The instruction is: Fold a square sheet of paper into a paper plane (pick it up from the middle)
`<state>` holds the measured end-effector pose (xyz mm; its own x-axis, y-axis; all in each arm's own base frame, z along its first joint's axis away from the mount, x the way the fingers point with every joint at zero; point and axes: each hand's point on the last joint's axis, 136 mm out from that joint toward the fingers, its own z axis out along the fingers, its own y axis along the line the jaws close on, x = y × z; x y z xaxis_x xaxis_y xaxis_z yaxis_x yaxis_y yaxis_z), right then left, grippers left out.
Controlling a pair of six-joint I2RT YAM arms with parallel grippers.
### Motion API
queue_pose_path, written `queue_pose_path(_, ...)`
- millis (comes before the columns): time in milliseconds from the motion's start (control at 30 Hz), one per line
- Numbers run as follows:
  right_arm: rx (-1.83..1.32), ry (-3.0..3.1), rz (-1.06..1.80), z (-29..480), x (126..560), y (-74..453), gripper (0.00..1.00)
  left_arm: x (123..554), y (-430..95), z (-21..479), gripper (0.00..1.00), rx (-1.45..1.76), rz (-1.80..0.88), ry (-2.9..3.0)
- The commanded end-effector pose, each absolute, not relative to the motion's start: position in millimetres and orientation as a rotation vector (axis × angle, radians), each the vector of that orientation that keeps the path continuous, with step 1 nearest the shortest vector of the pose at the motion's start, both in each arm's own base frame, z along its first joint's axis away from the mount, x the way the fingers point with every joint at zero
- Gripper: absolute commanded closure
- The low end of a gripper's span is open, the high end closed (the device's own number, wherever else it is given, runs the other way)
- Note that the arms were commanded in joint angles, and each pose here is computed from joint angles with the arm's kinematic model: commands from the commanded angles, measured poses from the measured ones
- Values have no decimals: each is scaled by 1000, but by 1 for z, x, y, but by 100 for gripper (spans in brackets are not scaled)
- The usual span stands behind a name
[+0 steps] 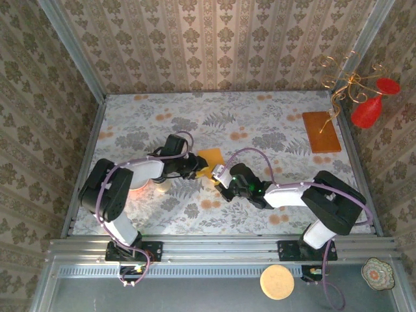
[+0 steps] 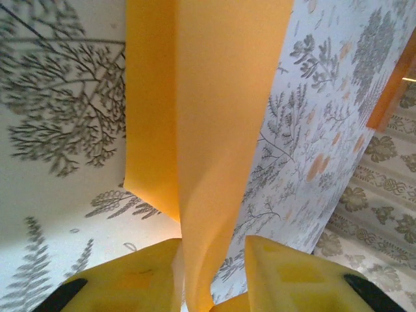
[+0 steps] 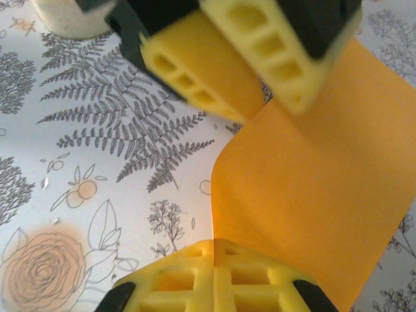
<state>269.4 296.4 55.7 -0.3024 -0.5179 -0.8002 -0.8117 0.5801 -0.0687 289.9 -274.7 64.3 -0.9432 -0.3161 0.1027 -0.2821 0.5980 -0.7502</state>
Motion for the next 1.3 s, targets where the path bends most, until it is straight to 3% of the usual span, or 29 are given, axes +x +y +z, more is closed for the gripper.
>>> queue_pose_path(0, -1024, 2048, 536, 65, 263, 296, 100, 295, -258, 80, 64, -480, -1217, 2724)
queue_pose_path(233, -972, 2175, 673, 57, 246, 292, 100, 304, -267, 93, 61, -336, -1158, 2718)
queue_pose_path(733, -842, 2334, 841, 49, 245, 301, 100, 312, -302, 47, 79, -137, -966, 2898)
queue_pose_path(1267, -619, 2440, 877, 45, 267, 284, 100, 303, -302, 6, 84, 16, -699, 3081)
